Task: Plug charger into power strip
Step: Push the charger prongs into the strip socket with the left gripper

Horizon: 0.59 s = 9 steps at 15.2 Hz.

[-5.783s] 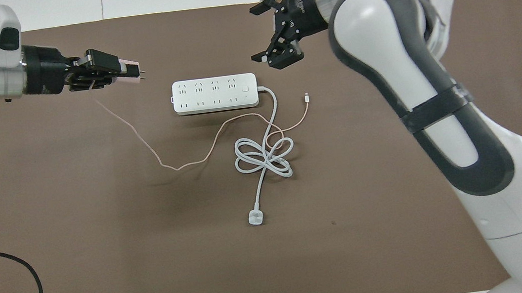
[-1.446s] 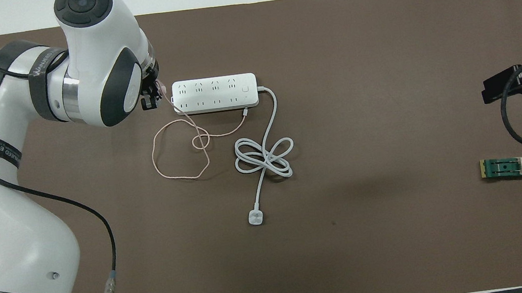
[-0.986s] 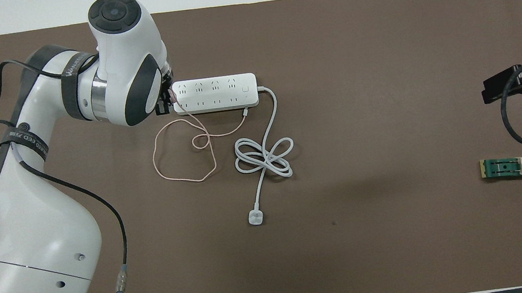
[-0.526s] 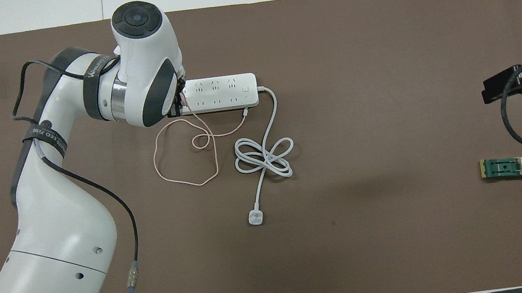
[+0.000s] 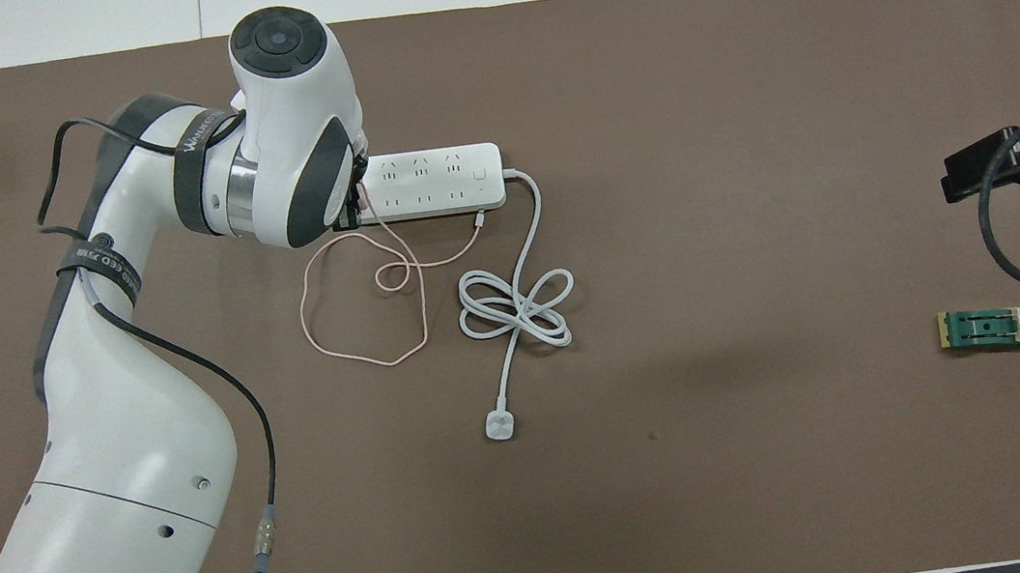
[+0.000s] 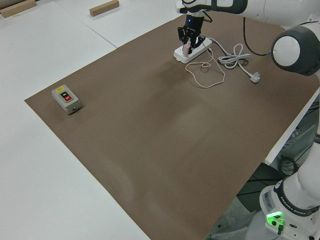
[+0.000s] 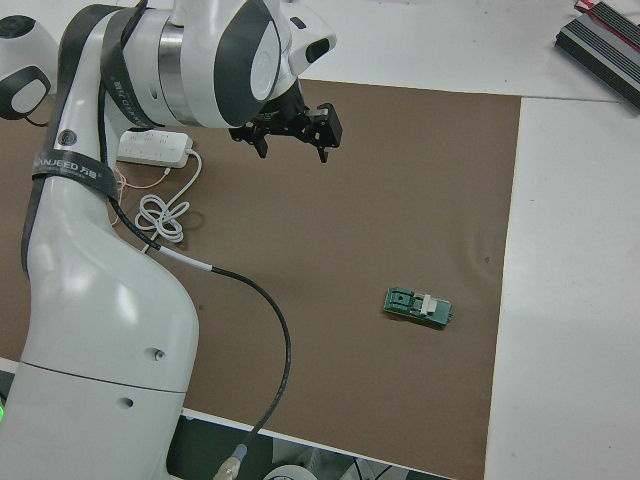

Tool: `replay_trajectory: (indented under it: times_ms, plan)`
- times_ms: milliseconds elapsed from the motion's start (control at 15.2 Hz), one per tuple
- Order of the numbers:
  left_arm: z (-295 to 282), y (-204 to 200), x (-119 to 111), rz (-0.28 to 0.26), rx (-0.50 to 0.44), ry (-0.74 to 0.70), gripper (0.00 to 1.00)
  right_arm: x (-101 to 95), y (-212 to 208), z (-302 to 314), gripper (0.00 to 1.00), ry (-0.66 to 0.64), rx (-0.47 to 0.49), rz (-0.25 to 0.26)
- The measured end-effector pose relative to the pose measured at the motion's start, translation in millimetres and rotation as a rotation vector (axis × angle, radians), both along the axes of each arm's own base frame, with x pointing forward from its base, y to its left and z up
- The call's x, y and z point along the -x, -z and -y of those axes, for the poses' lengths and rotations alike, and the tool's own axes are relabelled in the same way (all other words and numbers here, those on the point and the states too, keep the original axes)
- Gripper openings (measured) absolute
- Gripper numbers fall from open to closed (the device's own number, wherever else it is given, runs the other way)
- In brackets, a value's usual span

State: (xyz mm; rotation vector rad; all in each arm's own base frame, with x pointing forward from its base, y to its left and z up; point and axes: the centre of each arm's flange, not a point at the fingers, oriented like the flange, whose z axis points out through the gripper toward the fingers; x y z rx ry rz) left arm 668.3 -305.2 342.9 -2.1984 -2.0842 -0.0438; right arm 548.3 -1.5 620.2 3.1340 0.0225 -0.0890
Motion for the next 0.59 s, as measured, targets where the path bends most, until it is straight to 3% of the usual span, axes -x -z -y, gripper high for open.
replay_trajectory:
  times_ms: [591]
  plan:
    - [2.1,1.1,0.2,0.002,0.003,0.002,0.29,0.0,0.0,0.0,1.00,0.000,0.000,0.000]
